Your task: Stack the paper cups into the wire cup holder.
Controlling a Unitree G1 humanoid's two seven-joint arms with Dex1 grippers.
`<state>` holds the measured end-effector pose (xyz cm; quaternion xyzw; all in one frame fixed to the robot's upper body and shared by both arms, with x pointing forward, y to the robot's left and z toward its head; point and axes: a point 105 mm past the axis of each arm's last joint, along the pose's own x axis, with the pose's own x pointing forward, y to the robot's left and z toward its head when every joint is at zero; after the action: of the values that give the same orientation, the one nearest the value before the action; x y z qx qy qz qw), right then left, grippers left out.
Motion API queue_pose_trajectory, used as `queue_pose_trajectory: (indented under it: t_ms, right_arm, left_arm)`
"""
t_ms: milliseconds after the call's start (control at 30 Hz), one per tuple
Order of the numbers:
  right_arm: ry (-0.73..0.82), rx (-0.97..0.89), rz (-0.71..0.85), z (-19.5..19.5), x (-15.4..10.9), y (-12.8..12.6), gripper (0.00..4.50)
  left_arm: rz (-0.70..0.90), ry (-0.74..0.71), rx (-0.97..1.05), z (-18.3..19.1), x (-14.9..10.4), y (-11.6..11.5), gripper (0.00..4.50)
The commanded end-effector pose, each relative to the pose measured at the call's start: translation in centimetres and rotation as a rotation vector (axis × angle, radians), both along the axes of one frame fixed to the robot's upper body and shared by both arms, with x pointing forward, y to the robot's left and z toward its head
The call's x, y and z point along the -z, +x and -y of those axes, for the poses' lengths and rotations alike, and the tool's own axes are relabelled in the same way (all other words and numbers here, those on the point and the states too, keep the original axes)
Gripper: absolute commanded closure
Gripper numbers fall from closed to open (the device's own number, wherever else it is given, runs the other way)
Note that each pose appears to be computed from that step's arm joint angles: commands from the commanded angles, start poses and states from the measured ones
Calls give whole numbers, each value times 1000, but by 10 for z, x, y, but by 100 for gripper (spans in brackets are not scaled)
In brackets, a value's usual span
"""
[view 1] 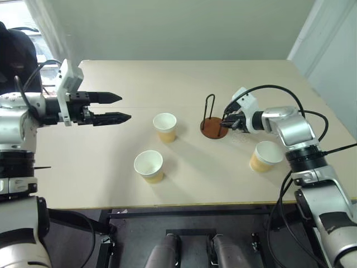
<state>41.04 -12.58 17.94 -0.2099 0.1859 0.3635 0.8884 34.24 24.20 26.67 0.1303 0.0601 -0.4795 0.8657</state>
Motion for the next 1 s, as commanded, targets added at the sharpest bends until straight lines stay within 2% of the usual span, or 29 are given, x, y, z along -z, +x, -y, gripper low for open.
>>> queue_pose_trajectory:
  t_ms: [33, 333, 633, 833, 1000]
  right_arm:
    - [24, -2, 52, -5, -14, 0, 446]
    - [31, -11, 55, 3, -19, 1, 446]
    - [-5, -240, 18, 11, -42, -26, 446]
    - [-18, -358, -10, 5, -45, -41, 446]
    - [2, -392, -9, -6, -43, -44, 446]
  left_arm:
    - [54, 5, 4, -2, -16, -2, 0]
    - [49, 8, 0, -3, -15, -2, 0]
    - [18, 30, 14, -6, -10, -4, 0]
    - [5, 33, 21, -6, -8, -4, 0]
    - [3, 35, 18, -7, -8, -4, 0]
